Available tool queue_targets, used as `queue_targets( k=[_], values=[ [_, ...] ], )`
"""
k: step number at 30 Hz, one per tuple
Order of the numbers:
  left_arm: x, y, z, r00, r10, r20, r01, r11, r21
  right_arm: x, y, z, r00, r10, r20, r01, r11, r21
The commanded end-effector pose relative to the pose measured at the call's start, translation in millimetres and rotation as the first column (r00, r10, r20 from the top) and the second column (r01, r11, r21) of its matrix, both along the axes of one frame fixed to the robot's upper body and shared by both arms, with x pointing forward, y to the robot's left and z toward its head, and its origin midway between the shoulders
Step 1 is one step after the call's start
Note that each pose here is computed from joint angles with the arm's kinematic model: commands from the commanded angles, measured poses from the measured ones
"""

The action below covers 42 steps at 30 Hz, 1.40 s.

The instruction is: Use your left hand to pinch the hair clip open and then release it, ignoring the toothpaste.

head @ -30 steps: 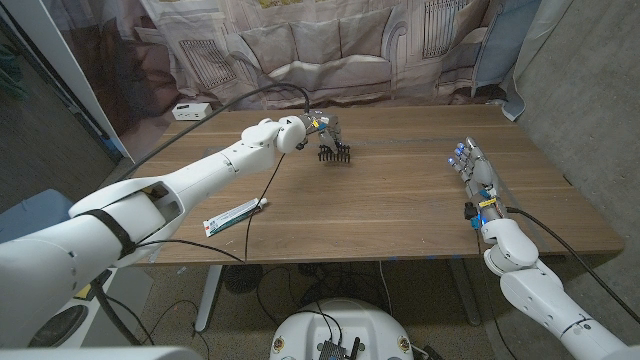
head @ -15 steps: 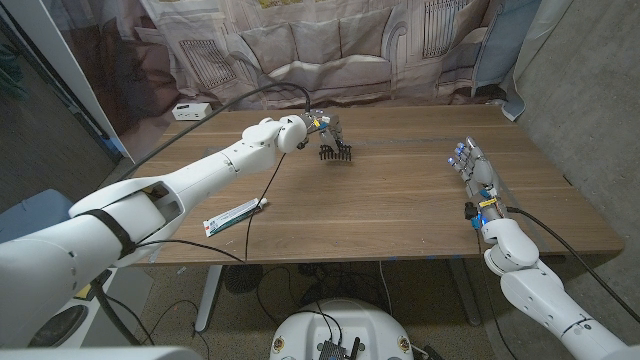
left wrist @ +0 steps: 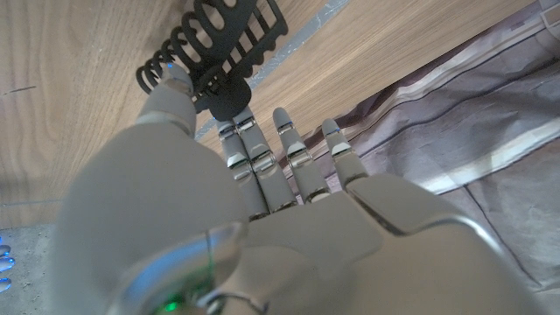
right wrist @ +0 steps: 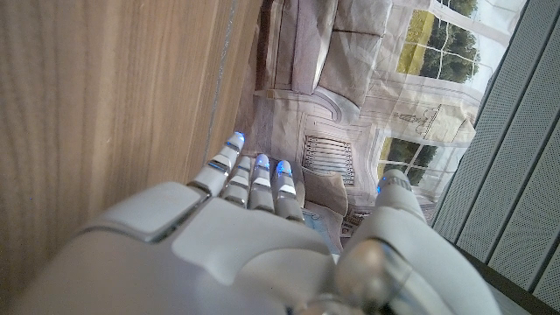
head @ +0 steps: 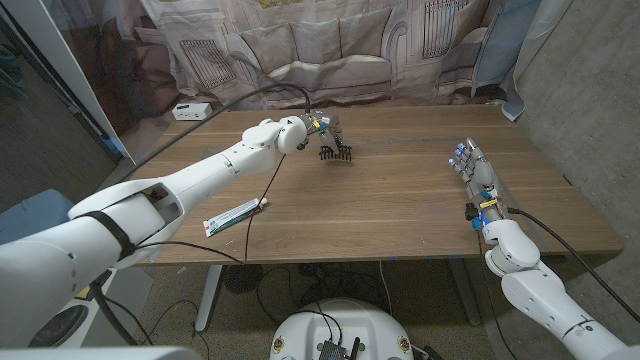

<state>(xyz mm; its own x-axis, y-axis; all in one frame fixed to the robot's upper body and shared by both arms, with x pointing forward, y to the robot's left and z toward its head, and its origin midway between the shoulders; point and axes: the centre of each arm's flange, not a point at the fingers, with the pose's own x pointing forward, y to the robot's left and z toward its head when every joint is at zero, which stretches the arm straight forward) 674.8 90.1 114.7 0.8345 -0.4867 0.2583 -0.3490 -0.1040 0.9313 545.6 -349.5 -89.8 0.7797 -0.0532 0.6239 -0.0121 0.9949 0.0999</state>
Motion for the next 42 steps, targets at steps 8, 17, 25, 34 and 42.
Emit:
queue_targets(
  k=[8, 17, 25, 34, 42],
  values=[
    [-4.3, 2.3, 2.9, 1.0, 0.003, 0.01, -0.003, 1.0, -0.011, -0.9, -0.6, -0.5, 1.0, 0.001, 0.001, -0.001, 1.0, 0.002],
    [-5.1, 1.4, 3.0, 1.0, 0.001, 0.012, -0.001, 1.0, -0.007, -1.6, -1.4, 0.3, 1.0, -0.002, 0.003, 0.002, 1.0, 0.0],
    [-6.8, -1.1, 6.1, 1.0, 0.003, 0.02, -0.003, 1.0, 0.004, -3.4, -2.7, -0.3, 1.0, -0.005, 0.005, 0.005, 1.0, 0.001],
    [-7.4, -1.8, 6.7, 1.0, 0.009, 0.02, -0.009, 1.0, 0.01, -4.4, -3.9, 0.5, 1.0, -0.006, 0.007, 0.006, 1.0, 0.001],
    [-7.4, -1.1, 6.1, 1.0, 0.015, 0.016, -0.015, 1.0, 0.006, -3.1, -3.8, -0.5, 1.0, -0.002, 0.004, 0.002, 1.0, 0.002]
  ],
)
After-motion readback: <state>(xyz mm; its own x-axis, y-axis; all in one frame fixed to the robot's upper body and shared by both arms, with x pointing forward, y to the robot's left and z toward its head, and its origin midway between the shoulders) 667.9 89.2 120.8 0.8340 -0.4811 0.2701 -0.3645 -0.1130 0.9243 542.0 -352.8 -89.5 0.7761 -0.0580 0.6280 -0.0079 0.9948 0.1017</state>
